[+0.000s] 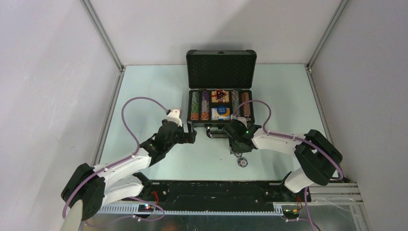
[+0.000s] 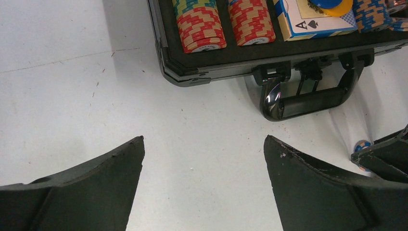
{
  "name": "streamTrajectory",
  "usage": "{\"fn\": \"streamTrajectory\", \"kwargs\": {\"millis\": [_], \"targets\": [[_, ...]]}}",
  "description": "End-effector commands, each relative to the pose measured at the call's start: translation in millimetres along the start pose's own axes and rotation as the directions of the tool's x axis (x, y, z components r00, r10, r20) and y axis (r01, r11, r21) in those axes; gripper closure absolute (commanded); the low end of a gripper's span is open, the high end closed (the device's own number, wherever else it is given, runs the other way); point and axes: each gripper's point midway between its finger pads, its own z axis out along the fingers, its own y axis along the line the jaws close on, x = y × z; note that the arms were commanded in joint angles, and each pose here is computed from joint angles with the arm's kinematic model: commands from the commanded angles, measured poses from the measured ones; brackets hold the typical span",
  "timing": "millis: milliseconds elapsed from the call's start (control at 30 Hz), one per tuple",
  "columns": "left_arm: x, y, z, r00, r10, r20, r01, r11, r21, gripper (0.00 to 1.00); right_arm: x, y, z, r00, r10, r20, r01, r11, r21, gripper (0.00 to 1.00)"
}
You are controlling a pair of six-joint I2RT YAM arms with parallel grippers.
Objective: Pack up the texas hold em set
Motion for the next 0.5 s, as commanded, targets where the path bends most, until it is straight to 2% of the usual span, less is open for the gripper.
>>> {"fn": "streamTrajectory", "kwargs": {"millis": [0,267,467], "targets": [[-26.9,-12.5,-0.1,0.998,0.004,0.069,-0.006,1.000,0.026,0.02,2.8,-4.3,-3.8,1.000,-0.016,-0.018,0.016,0.999,0.035,0.47],[-27.2,-13.1,-0.5,0.998,0.004,0.070,-0.006,1.000,0.028,0.02,3.4,-4.7,-7.4,1.000,-0.018,-0.017,0.019,0.999,0.032,0.48],[-27.5,-13.2,-0.6,0.997,0.004,0.071,-0.006,1.000,0.029,0.02,3.7,-1.3,-4.5,1.000,-0.020,-0.021,0.021,1.000,0.021,0.54]]}}
